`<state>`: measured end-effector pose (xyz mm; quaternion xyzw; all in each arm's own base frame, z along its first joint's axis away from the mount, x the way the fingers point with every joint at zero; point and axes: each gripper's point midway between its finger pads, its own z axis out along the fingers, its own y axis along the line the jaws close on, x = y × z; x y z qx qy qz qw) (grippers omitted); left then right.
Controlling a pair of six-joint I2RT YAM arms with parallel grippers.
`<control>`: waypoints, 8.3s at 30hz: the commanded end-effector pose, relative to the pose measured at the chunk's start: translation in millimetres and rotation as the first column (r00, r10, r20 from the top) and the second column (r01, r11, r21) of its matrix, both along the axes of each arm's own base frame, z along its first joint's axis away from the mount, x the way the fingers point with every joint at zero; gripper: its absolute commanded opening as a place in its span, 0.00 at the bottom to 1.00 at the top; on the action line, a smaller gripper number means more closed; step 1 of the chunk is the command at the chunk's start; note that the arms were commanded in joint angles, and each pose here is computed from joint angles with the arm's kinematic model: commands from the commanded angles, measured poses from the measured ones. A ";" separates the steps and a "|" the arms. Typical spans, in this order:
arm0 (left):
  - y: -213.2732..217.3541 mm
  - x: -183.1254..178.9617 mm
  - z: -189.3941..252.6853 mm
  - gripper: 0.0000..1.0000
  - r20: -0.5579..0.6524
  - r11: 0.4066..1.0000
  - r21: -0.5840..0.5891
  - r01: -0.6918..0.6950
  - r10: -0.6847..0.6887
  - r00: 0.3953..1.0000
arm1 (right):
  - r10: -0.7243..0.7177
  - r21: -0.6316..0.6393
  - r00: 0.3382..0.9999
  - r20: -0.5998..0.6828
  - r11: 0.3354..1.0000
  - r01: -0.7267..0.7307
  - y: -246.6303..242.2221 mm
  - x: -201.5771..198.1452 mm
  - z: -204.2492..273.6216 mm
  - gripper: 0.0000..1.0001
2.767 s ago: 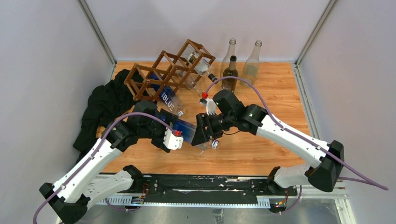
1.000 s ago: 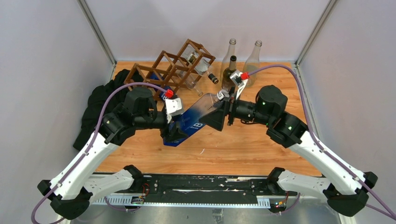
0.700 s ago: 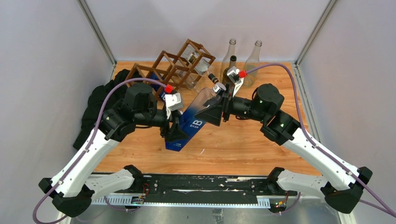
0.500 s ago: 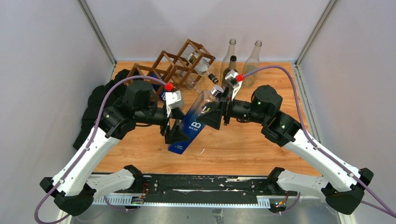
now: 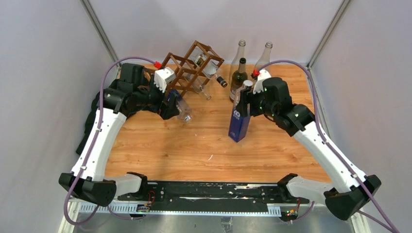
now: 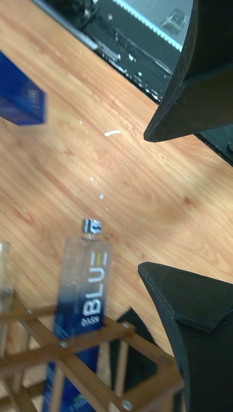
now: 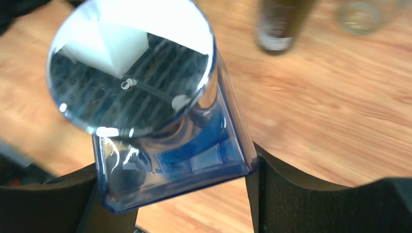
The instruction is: Take the wine bottle off the wine rack
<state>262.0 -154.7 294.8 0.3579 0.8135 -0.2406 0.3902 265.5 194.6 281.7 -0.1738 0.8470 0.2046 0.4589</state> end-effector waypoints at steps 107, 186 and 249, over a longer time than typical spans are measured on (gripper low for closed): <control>58.9 -5.4 -11.8 1.00 0.161 0.965 0.236 -0.115 0.078 0.984 | -0.091 -0.389 0.992 0.092 0.913 0.120 91.5 242.0 -84.6 0.83; -2.1 -30.5 -49.9 1.00 0.259 0.885 0.289 0.364 -0.439 0.861 | 0.247 0.326 0.961 -0.122 0.925 -0.196 69.4 -45.4 8.6 0.00; -20.1 -75.7 -124.1 0.89 0.116 0.892 0.173 0.417 -0.439 0.891 | 0.506 0.451 0.862 0.039 0.761 -0.466 163.3 -103.6 86.0 0.00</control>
